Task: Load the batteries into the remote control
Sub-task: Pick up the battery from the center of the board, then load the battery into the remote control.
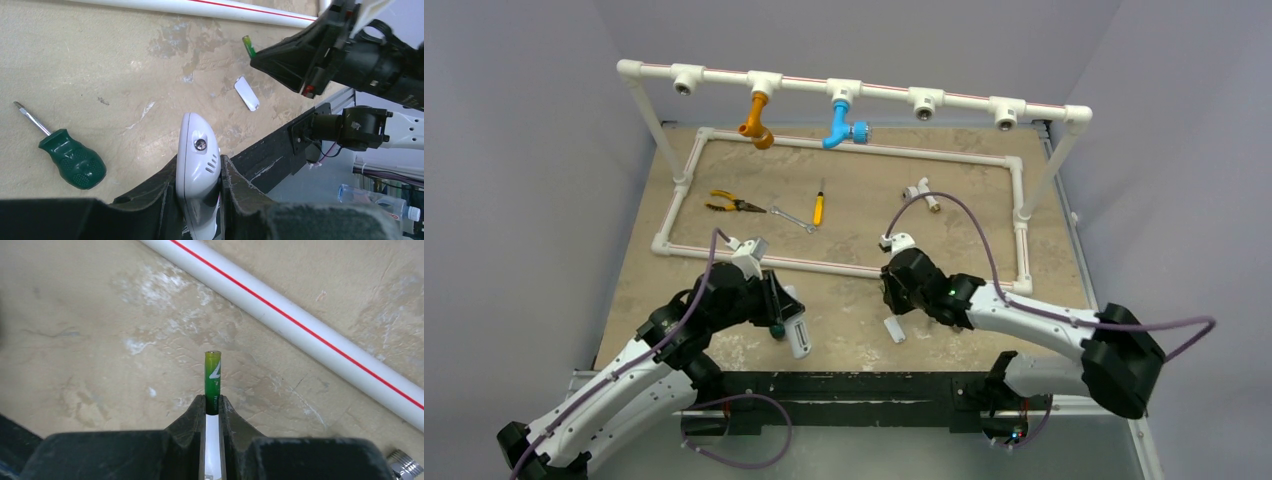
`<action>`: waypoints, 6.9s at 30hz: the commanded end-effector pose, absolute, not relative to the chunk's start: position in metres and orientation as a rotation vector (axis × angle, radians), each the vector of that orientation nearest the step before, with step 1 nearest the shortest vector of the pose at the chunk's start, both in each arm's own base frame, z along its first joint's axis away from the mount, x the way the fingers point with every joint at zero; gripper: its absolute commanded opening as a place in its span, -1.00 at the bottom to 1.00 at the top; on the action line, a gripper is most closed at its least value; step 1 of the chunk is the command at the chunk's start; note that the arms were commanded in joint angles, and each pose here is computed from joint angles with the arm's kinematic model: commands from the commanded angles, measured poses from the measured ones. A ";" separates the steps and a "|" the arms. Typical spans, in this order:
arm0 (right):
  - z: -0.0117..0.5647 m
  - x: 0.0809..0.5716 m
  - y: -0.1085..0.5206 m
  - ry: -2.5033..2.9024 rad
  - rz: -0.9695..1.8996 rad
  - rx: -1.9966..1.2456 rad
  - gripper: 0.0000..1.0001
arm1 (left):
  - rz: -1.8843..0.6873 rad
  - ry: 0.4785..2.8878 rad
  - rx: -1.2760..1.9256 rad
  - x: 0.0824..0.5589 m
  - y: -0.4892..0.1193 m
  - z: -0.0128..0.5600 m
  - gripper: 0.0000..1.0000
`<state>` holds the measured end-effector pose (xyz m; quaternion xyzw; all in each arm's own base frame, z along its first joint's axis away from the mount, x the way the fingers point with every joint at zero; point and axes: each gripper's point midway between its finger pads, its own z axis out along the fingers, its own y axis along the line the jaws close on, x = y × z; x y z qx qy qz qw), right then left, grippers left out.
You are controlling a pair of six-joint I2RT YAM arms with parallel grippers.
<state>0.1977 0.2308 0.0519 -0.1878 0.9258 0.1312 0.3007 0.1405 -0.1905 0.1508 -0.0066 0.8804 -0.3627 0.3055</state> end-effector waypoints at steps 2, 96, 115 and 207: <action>0.119 0.199 0.247 2.167 0.573 -0.471 -1.00 | -1.034 2.134 0.031 0.155 -0.195 0.199 -1.00; 0.277 0.071 0.296 1.263 1.165 -1.131 -1.00 | -1.474 1.321 0.459 0.093 -0.210 0.339 -1.00; 0.277 0.102 0.289 1.370 1.070 -0.932 -1.00 | -1.428 1.445 0.336 0.114 -0.210 0.321 -1.00; 0.202 0.128 0.361 1.781 0.936 -0.682 -0.73 | -1.506 1.962 -0.413 0.172 -0.226 0.205 -1.00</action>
